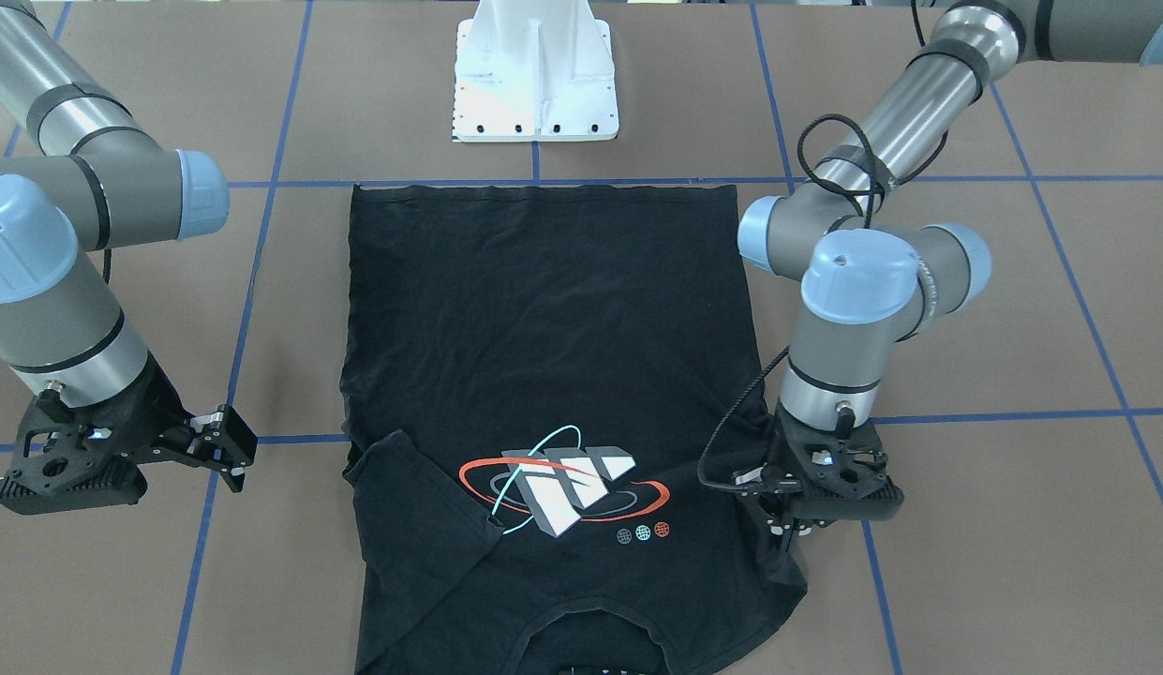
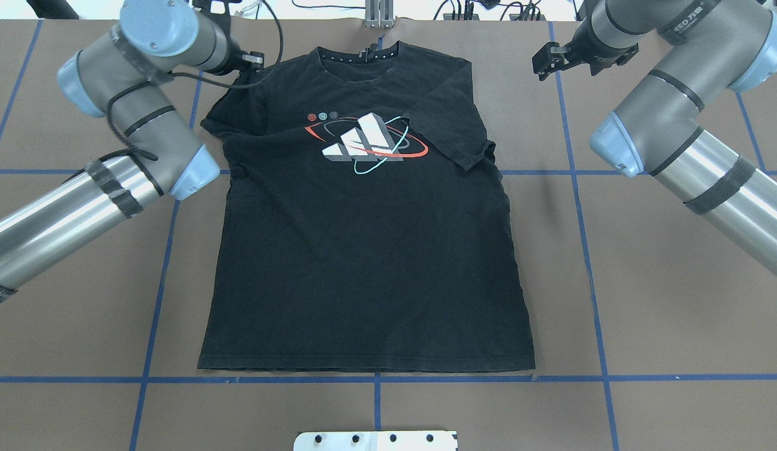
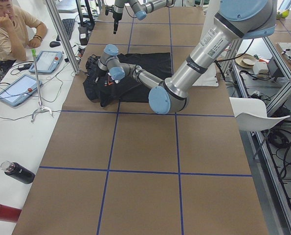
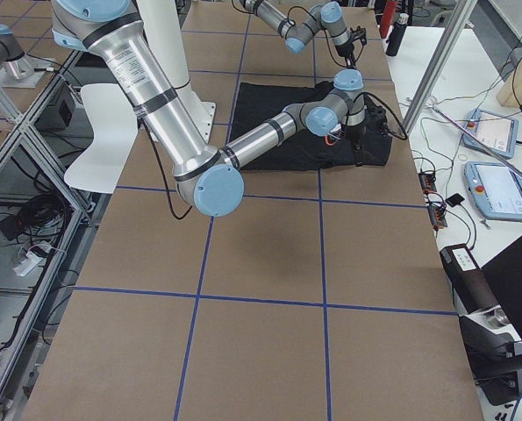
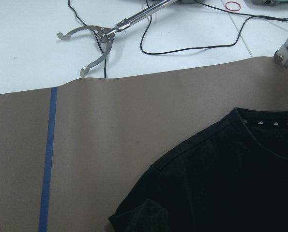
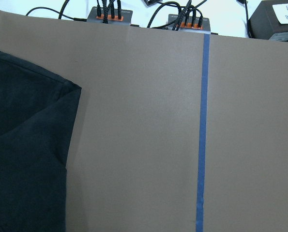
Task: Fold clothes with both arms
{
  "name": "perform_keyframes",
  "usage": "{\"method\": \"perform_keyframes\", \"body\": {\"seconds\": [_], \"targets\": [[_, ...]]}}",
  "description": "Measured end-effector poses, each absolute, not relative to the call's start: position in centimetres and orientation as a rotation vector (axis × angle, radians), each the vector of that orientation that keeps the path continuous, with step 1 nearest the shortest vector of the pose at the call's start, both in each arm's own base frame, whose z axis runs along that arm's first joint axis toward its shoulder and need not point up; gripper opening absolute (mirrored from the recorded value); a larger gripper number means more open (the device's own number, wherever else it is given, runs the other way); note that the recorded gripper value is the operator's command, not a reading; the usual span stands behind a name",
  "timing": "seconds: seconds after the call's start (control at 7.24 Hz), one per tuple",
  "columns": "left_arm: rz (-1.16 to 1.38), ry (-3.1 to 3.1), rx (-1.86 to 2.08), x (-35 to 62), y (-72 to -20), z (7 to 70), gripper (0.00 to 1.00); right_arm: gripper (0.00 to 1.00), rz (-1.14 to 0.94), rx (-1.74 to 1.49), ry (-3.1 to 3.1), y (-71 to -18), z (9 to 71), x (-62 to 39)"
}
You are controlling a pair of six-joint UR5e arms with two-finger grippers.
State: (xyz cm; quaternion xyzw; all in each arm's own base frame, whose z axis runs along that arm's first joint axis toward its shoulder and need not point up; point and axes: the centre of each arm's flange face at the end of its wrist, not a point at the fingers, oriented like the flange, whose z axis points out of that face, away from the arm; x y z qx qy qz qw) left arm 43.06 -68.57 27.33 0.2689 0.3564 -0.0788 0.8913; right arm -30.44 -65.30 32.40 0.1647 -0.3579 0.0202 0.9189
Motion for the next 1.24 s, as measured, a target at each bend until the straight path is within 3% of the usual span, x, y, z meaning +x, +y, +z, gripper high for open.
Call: {"method": "perform_keyframes", "body": {"seconds": [0.28, 0.83, 1.1, 1.24], "targets": [[-0.242, 0.730, 0.518, 48.2, -66.5, 23.8, 0.00, 1.00, 0.052, 0.335, -0.739, -65.3, 32.3, -30.5], [-0.427, 0.695, 0.475, 54.7, -66.1, 22.5, 0.00, 1.00, 0.051, 0.334, -0.741, -65.2, 32.1, -30.8], [-0.458, 0.691, 0.473, 55.8, -66.7, 21.2, 1.00, 1.00, 0.049, 0.332, -0.741, -65.1, 32.2, -31.0], [-0.427, 0.690, 0.488, 55.7, -66.6, 20.8, 1.00, 1.00, 0.048, 0.331, -0.741, -65.1, 32.2, -31.1]]}}
